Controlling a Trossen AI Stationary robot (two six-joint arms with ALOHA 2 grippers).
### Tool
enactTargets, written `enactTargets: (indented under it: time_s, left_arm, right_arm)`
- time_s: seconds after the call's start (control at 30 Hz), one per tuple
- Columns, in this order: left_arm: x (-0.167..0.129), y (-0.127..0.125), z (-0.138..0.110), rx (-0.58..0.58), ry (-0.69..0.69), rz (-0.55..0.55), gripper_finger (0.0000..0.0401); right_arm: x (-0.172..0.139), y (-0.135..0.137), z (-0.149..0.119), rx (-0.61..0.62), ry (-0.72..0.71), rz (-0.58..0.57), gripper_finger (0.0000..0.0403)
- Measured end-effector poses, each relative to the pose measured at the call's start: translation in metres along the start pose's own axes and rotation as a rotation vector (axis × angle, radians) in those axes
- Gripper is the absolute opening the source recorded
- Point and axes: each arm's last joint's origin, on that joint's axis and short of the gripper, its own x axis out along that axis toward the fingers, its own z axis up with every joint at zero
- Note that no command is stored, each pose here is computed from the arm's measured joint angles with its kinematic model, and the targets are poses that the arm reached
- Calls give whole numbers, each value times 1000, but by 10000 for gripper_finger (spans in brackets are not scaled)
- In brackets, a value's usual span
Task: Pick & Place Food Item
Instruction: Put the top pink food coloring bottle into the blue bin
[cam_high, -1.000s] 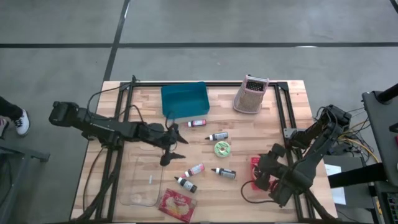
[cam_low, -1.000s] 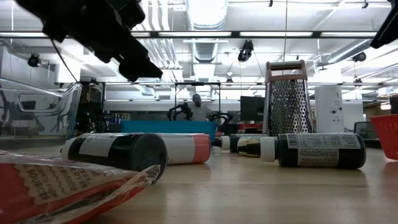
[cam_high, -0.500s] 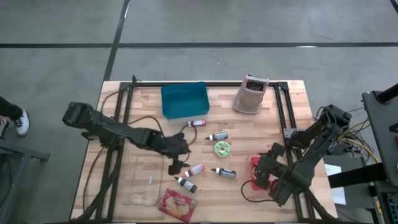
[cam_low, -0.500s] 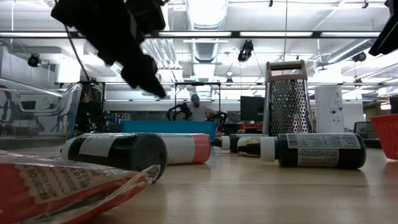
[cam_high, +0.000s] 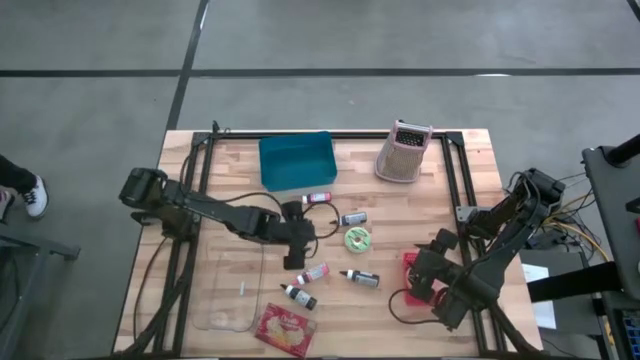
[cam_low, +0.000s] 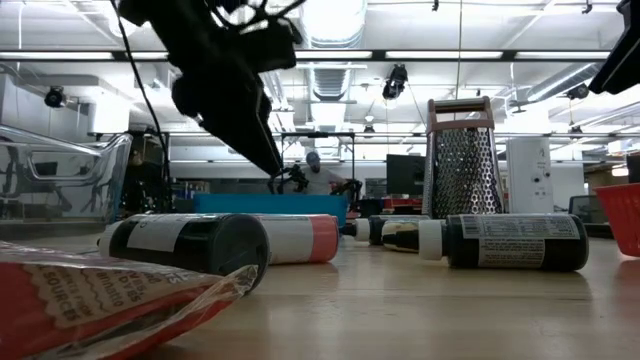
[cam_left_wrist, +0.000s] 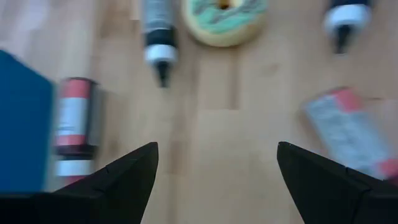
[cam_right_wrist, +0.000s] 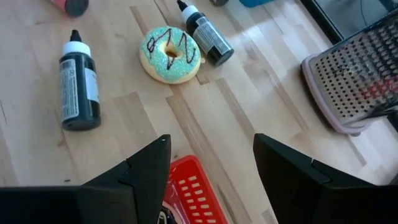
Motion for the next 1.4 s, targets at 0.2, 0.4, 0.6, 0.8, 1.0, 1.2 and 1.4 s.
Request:
enactTargets:
  time_s: [0.2,0.4,0.6,0.8,1.0,1.2,1.4]
  left_arm:
    - [13,30,-3,11,51,80,330]
    - [20,53,-4,35,74,108,330]
    - [25,66,-6,53,90,54,330]
    - [41,74,-14,44,151,57,330]
    - [49,80,-17,43,181,98,330]
    - [60,85,-21,37,202,108,330]
    - [62,88,-21,49,191,118,330]
  right_arm:
    - [0,0,0,-16,-9,-1,226]
    - [0,0,0,-24,-9,-1,226]
    - [0,0,0,-31,-9,-2,226]
    - [0,0,1,-31,-32,-5,226]
    - [0,0,1,-31,-34,-6,226]
    - [0,0,1,-28,-35,-3,226]
    - [0,0,1,-28,-35,-3,226]
